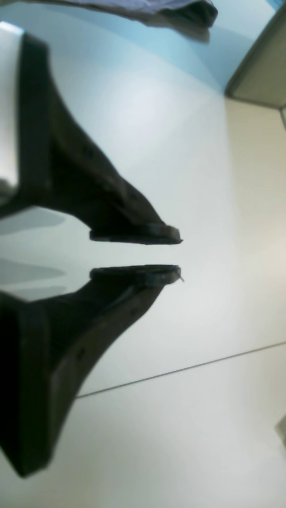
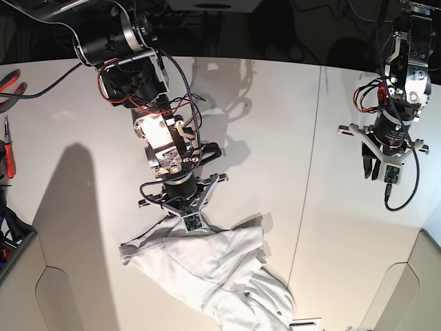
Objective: Layout the t-shirt on the table in an organized manner, then fold the t-shirt properly
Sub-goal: 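Lower the right gripper toward the crumpled white t-shirt, then grasp the t-shirt fabric with the right gripper and lift it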
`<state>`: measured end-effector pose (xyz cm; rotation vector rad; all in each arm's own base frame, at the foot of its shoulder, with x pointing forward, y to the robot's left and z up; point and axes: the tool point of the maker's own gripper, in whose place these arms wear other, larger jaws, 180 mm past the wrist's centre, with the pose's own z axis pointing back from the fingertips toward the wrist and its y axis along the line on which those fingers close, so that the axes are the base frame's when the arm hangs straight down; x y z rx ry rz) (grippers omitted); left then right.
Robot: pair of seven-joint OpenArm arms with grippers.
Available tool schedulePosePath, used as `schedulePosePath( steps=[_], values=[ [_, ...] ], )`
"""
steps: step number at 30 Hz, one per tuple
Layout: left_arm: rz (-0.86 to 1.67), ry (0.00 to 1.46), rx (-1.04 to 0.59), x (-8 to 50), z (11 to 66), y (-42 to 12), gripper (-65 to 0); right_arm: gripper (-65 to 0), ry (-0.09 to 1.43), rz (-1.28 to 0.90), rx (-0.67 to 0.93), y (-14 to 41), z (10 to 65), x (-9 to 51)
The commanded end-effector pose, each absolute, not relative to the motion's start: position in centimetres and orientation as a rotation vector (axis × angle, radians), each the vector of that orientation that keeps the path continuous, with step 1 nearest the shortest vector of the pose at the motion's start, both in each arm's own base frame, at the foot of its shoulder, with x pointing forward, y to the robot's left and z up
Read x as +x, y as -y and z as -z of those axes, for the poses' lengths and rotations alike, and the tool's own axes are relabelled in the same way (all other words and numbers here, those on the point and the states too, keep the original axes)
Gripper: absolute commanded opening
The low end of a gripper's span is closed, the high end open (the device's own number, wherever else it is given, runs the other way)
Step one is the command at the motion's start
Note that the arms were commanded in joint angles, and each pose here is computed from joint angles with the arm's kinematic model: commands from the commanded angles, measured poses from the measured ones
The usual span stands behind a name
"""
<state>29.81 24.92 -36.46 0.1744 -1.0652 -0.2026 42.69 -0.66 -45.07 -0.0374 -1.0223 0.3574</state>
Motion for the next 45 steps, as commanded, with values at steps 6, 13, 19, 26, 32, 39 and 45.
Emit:
schedulePosePath(
  steps=[6, 13, 19, 26, 32, 39, 45],
  values=[
    [0.204, 1.127, 0.185, 31.1, 34.7, -25.2, -52.0, -65.0, 1.085, -0.328, -0.082, 1.1, 43.3, 44.1],
    [0.204, 1.126, 0.185, 31.1, 34.7, -25.2, -52.0, -53.4, 1.086, -0.328, -0.082, 1.0, 43.3, 44.1],
    [0.204, 1.126, 0.185, 31.1, 34.7, -25.2, -52.0, -29.2, 1.115, -0.308, -0.112, 1.5, 42.8, 44.4],
    [0.204, 1.127, 0.185, 31.1, 34.7, -25.2, -52.0, -29.2, 1.080, -0.341, -0.043, 0.4, 43.9, 43.8],
    [0.204, 1.126, 0.185, 31.1, 34.7, -25.2, -52.0, -34.2, 1.056, -0.362, -0.055, 0.7, 45.2, 43.8],
    [0.204, 1.128, 0.185, 31.1, 34.6, -25.2, -52.0, -65.0, 1.047, -0.356, -0.072, 1.1, 45.5, 43.7],
    [0.204, 1.145, 0.189, 31.7, 34.1, -25.2, -52.0, -65.0, 0.947, -0.388, -0.068, 0.8, 47.7, 41.6]
  ],
)
